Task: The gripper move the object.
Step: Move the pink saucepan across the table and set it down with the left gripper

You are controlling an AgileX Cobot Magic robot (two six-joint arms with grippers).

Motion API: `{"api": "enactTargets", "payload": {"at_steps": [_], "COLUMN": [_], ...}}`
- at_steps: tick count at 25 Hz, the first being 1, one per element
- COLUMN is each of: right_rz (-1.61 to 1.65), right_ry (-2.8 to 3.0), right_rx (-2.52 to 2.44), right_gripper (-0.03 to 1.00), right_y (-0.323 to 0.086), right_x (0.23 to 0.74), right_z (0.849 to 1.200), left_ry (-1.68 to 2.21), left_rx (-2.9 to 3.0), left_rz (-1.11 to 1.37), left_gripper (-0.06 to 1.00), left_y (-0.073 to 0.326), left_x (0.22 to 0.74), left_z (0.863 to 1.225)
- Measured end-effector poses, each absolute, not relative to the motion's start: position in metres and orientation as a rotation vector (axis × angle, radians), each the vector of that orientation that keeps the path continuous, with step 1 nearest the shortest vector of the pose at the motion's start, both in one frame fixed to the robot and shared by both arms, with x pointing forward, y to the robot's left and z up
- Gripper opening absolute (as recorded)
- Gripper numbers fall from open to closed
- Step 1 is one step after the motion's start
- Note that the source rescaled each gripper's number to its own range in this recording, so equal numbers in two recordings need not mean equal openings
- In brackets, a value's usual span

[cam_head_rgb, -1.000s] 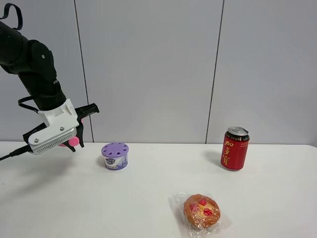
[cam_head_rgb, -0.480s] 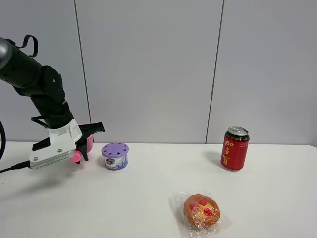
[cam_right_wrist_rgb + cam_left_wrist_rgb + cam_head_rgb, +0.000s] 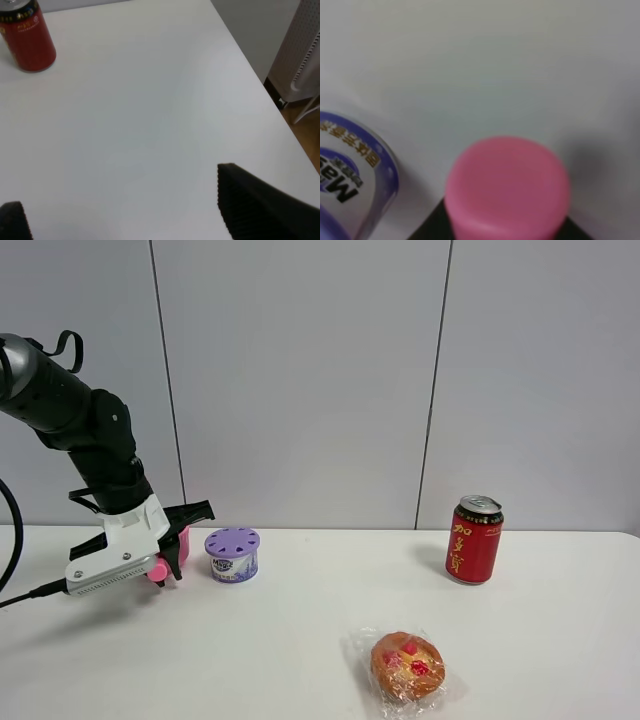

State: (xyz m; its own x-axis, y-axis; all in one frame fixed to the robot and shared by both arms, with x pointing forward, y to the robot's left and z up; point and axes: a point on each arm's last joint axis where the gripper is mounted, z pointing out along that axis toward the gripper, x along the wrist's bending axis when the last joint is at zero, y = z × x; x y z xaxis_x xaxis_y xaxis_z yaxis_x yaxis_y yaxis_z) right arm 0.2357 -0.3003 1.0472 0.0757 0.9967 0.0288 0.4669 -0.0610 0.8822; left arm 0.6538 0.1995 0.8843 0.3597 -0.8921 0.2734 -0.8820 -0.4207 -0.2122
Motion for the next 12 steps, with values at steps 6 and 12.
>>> {"api": "enactTargets", "payload": {"at_steps": [6,12], "right_rz": [0.921,0.921], "right_ry": [1.482,1.482], "right_rx": [1.627,1.627], "right_gripper": [1.0,1.0], "right_y": [-0.3003,-0.3003], "right_x": [0.2357,0.2357], "right_z": [1.0472,1.0472], "left_ry": [1.652,1.66], "left_rx": [-2.632,-2.648], "left_rz": [-0.541,-0.515], "left_gripper": [0.29,0.69], "left_y": [0.1972,0.1971], "left_x": [0.6515,0.6496], "left_z": [0.884,0.8835]}}
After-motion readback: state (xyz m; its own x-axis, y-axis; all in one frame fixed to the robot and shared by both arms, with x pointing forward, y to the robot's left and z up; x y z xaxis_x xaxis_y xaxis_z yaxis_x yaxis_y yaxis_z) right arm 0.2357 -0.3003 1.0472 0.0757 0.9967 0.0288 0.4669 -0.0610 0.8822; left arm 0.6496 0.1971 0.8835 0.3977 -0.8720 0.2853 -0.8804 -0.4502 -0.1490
